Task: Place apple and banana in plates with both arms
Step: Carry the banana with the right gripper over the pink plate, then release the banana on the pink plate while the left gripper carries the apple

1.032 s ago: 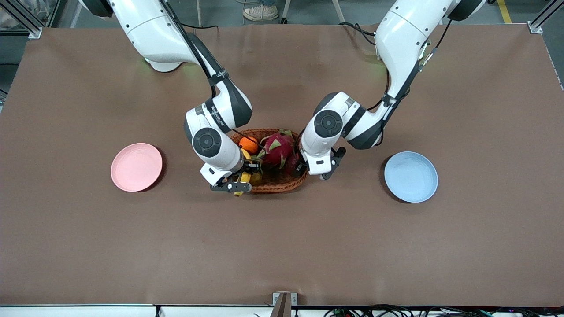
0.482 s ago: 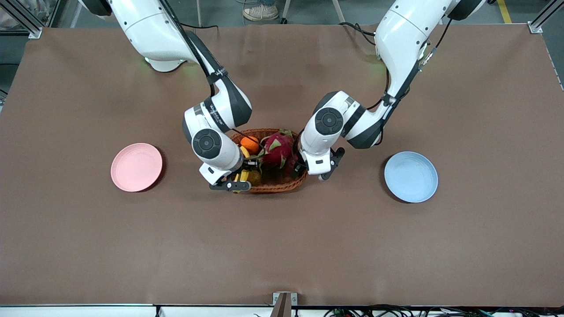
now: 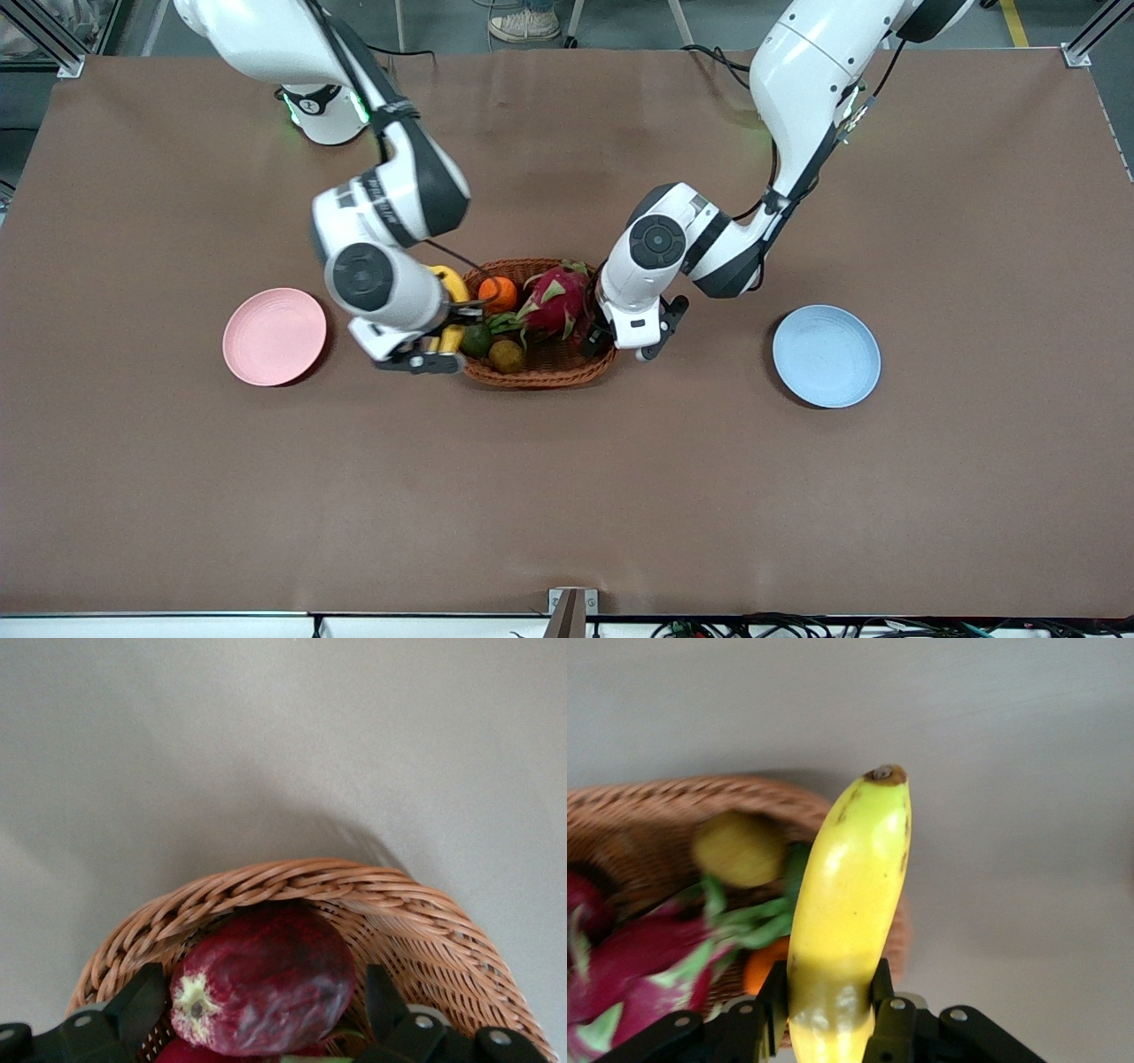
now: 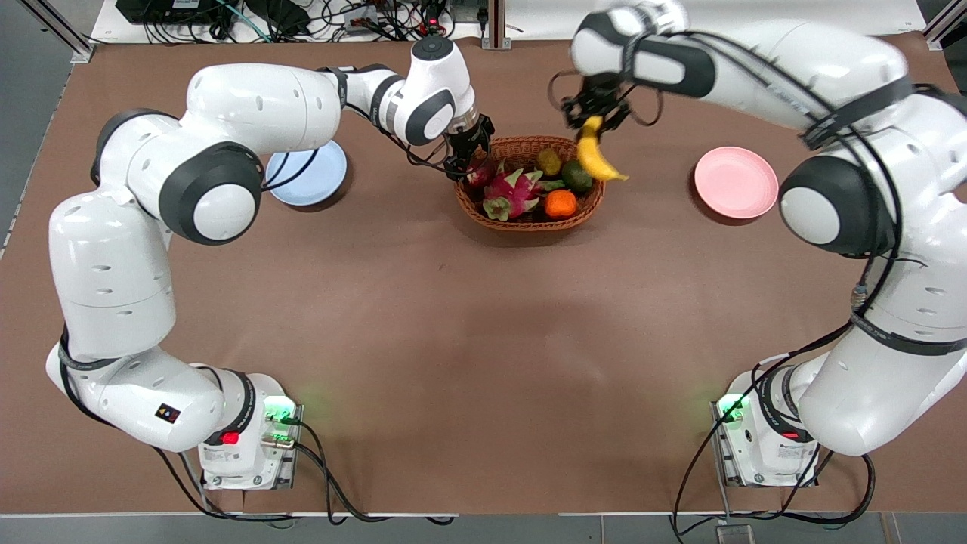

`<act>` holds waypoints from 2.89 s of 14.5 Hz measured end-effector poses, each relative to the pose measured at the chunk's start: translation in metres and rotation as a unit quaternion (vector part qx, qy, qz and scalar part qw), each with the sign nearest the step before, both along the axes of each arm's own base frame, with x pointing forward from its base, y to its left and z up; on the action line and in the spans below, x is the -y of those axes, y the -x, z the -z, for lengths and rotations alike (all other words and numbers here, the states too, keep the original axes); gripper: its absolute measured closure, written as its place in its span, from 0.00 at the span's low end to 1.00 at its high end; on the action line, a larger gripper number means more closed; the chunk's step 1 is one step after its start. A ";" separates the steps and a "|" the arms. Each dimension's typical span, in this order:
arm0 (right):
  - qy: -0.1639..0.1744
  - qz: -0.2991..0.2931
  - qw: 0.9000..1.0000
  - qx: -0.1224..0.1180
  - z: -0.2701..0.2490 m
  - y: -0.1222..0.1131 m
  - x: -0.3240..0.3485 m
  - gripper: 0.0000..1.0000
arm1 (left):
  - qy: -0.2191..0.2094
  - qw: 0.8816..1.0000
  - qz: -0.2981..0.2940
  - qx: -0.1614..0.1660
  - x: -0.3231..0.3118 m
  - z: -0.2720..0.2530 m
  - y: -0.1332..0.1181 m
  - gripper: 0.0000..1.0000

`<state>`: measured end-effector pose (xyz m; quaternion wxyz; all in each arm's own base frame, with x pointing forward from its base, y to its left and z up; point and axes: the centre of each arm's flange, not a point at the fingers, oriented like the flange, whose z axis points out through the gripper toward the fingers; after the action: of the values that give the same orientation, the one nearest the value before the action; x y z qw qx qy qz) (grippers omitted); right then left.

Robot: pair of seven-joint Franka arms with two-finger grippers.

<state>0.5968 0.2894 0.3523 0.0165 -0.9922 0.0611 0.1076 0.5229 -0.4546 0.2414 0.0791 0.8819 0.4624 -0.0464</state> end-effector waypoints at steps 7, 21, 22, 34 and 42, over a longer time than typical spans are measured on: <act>0.059 0.068 0.996 -0.016 0.011 -0.035 0.199 0.59 | 0.004 1.000 0.000 0.001 0.002 0.013 0.002 0.00; 0.156 -0.055 0.986 -0.015 0.101 0.008 0.279 0.59 | 0.017 1.000 -0.007 0.016 0.006 0.014 -0.003 0.17; 0.157 -0.056 0.986 -0.017 0.104 0.010 0.280 0.59 | 0.020 1.000 -0.009 0.021 0.005 0.009 -0.007 0.17; 0.159 -0.052 0.986 -0.025 0.107 0.014 0.281 0.15 | -0.010 0.999 0.001 0.048 -0.085 -0.111 -0.063 0.17; 0.167 -0.020 0.986 0.004 -0.095 -0.036 0.274 0.00 | -0.089 0.994 0.035 -0.059 -0.265 -0.091 -0.098 0.17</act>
<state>0.6326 0.0157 0.4472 -0.1511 -0.9825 0.0580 0.0926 0.6206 -0.1895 0.3323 -0.0290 0.8967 0.4377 -0.0594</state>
